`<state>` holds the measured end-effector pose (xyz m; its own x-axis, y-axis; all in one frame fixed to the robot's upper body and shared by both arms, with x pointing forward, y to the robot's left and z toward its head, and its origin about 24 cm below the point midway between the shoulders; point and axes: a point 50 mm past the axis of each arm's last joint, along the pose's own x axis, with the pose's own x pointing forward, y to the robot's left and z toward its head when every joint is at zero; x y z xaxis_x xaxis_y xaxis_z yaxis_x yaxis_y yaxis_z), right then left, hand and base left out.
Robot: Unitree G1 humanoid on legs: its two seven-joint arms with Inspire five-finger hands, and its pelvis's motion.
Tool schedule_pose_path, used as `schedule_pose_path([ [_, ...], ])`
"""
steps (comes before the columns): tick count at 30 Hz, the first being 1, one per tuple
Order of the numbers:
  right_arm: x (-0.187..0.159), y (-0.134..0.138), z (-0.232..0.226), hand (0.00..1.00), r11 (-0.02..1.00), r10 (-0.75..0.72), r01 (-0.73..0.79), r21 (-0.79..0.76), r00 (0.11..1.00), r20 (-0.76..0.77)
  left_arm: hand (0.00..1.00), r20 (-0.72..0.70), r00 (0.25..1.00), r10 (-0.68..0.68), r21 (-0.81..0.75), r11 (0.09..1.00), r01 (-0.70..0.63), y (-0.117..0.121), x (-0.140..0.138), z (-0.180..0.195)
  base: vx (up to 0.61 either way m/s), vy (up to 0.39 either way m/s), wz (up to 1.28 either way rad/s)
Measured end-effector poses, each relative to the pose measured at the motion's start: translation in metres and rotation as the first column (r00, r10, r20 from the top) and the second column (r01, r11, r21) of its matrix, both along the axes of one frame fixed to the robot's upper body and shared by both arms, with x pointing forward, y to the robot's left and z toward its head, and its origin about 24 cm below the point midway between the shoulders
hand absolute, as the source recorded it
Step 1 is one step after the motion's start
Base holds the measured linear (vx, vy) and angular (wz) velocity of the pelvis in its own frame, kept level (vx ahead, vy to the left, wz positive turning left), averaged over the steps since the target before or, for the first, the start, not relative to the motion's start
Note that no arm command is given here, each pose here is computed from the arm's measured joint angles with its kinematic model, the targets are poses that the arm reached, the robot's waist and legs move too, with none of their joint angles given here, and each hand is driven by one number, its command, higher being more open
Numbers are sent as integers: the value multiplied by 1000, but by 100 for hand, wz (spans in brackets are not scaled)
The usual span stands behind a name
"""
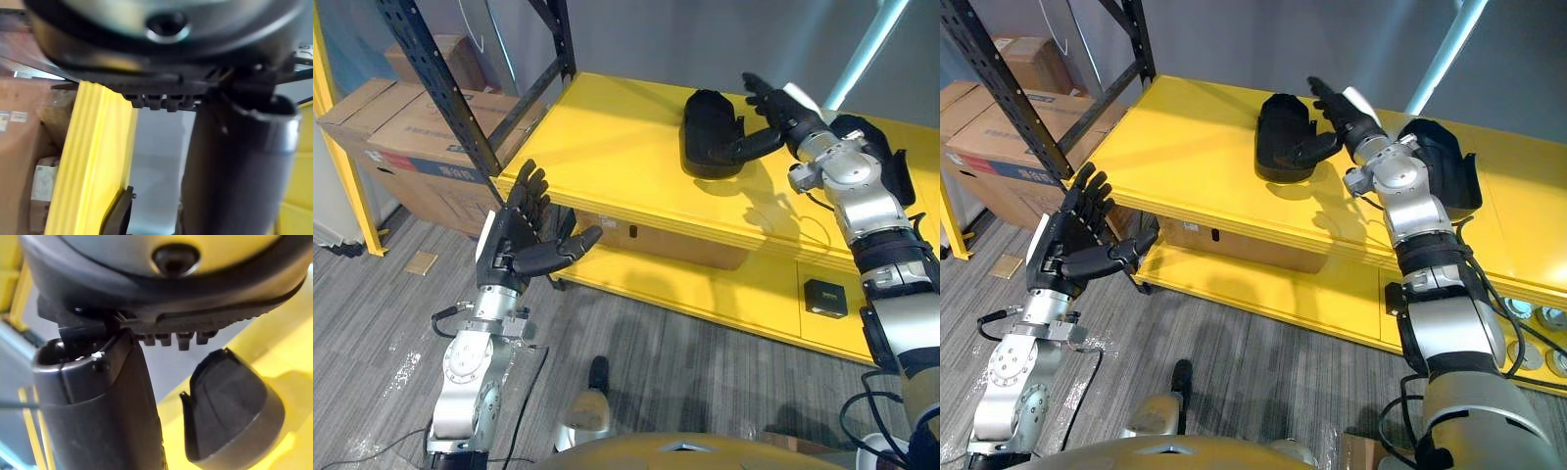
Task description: Walk over and take three plastic housings, then place them on the shelf
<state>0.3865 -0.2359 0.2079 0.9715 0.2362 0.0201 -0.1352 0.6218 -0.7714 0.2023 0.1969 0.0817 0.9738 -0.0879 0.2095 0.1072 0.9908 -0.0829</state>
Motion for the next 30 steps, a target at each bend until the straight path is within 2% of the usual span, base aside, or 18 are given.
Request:
schedule_pose_path([
  [3, 3, 5, 7, 100, 990, 47, -47, -133, 999, -7, 100, -3, 1000, -4, -3, 1000, 4, 0, -1, -1, -46, -19, 4],
  [8, 9, 11, 20, 100, 976, 71, -69, -207, 997, 3, 100, 45, 999, -15, -10, 1000, 15, 2, -1, 5, -56, -28, 3],
  [11, 10, 11, 35, 100, 935, 88, -70, -348, 995, 36, 100, 58, 998, -30, 24, 999, 28, 5, 1, 9, -32, -41, 3],
  [12, 10, 11, 37, 0, 930, 86, -66, -363, 995, 41, 100, 56, 998, -31, 30, 999, 29, 6, 1, 9, -4, -47, -3],
  [17, 11, 13, 40, 0, 890, 89, -60, -452, 995, 44, 100, 48, 998, -28, 36, 999, 26, 7, 1, 7, 36, -47, 2],
  [22, 15, 6, 39, 0, 846, 28, -13, -533, 999, 19, 100, 44, 999, -26, 32, 999, 24, 6, 2, 6, -18, -19, -1],
  [30, 16, 0, 38, 0, 829, -32, 33, -559, 999, 11, 100, 41, 999, 4, 25, 1000, -5, 7, 2, 6, -76, -23, -5],
])
